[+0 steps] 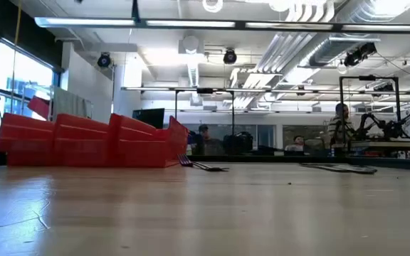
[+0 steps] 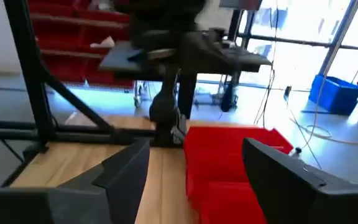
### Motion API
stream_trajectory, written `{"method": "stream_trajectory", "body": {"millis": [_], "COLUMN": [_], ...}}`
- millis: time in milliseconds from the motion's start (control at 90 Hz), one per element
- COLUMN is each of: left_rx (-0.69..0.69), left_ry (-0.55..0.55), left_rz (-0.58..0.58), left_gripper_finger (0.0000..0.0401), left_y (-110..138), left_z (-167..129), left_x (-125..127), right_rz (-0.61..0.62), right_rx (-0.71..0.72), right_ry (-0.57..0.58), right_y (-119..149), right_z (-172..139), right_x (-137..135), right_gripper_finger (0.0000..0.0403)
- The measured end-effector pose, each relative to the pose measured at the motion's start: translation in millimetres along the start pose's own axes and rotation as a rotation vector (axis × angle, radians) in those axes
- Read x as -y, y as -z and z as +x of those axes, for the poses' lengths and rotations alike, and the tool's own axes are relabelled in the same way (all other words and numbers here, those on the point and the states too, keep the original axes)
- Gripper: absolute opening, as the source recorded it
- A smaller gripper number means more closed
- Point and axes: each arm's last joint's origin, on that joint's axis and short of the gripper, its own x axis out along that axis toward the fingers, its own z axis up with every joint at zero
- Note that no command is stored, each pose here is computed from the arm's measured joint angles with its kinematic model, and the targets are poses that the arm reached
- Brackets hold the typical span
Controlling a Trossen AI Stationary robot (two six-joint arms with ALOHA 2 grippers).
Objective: Sort silverware
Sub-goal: Put the blue fork into the middle red bin
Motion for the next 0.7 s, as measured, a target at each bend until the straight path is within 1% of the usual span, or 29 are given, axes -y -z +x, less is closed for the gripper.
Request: {"method": "stream_trajectory", "body": {"millis": [78,144,200,367,444,544,700], "left_rx": [-0.142,-0.247,-0.317,-0.473,-0.523,-0.572,-0.660], "left_ry": [-0.054,-0.118,-0.141,-0.131,-0.155,-0.192,-0.212], "left_rz": [-0.107,-0.148,-0.169,-0.239,-0.263,-0.290,-0.306], "left_gripper_finger": [0.0001,0.0001,0.0001,0.0000,0.0000,0.0000,0.0000], "left_y": [7.8,19.5,29.7,59.8,70.8,77.7,91.2], "left_z": [14.1,25.5,35.4,64.1,74.9,88.8,112.5], "left_x": [-28.2,-45.6,-54.7,-71.1,-78.4,-86.6,-95.3], "right_rz": [-0.008,-0.013,-0.018,-0.018,-0.014,-0.011,-0.019], "right_rx": [-0.021,-0.046,-0.055,-0.077,-0.081,-0.079,-0.079], "right_ry": [-0.001,-0.005,-0.010,-0.011,-0.011,-0.011,-0.018], "right_y": [4.5,9.7,12.6,19.1,20.0,19.6,19.5], "right_z": [5.2,10.2,13.8,21.2,21.8,21.7,21.5], "right_x": [-4.5,-9.0,-11.2,-13.2,-13.4,-13.5,-15.2], "right_gripper_finger": [0.0243,0.0243,0.0243,0.0243,0.0243,0.0243,0.0243]}}
